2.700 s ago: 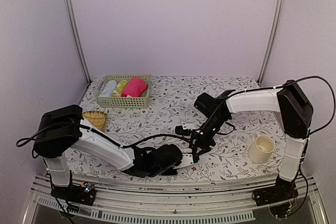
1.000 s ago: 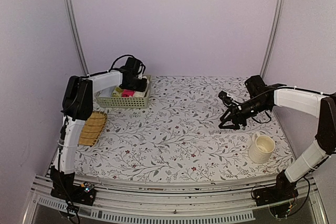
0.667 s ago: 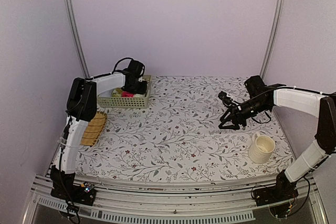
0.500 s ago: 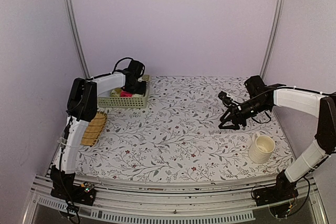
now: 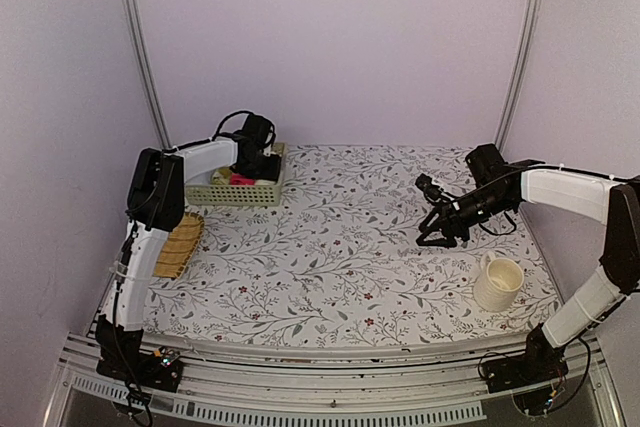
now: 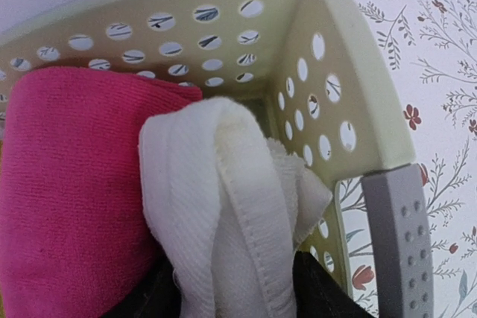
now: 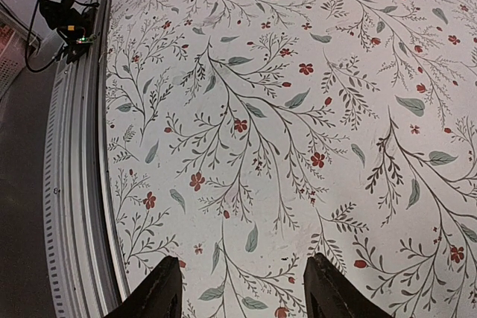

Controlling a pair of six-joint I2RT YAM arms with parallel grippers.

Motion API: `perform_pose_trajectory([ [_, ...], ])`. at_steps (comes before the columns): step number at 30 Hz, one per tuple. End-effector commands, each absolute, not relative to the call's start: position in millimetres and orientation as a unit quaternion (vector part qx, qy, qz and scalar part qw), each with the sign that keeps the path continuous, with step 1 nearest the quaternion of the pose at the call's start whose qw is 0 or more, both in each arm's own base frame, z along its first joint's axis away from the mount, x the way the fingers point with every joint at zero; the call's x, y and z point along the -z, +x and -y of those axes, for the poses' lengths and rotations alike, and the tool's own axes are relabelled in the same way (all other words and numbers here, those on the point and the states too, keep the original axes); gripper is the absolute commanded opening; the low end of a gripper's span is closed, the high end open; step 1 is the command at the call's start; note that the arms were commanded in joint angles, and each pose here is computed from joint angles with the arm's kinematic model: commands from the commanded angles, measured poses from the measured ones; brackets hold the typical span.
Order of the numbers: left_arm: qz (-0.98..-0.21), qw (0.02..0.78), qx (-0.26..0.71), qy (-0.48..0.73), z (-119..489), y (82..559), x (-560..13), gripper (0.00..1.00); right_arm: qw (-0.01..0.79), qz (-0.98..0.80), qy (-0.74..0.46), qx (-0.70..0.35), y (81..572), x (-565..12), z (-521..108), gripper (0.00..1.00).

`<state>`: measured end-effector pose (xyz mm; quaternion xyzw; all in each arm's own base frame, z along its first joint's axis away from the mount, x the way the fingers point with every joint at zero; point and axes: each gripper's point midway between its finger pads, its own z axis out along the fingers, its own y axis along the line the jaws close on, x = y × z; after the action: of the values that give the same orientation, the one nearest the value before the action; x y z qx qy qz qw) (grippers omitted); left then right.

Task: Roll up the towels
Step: Place the towel in the bin.

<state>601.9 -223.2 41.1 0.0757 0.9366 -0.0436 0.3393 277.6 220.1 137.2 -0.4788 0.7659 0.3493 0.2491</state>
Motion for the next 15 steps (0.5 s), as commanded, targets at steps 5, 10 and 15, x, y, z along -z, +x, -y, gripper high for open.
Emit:
perform_pose_trajectory([
  [5, -0.937, 0.332, 0.068, 0.09, 232.6, 589.8, -64.1, 0.59, 0.246, -0.764, -0.48, -0.353, 276.0, -136.4, -219.2, 0.59],
  [10, -0.935, 0.336, 0.07, 0.088, 231.0, 584.8, -86.5, 0.98, 0.248, -0.764, -0.48, -0.351, 276.0, -137.8, -218.5, 0.59],
  [15, -0.928, 0.351, 0.083, 0.098, 236.7, 574.8, -118.2, 0.98, 0.257, -0.764, -0.481, -0.345, 279.5, -143.0, -218.4, 0.59],
])
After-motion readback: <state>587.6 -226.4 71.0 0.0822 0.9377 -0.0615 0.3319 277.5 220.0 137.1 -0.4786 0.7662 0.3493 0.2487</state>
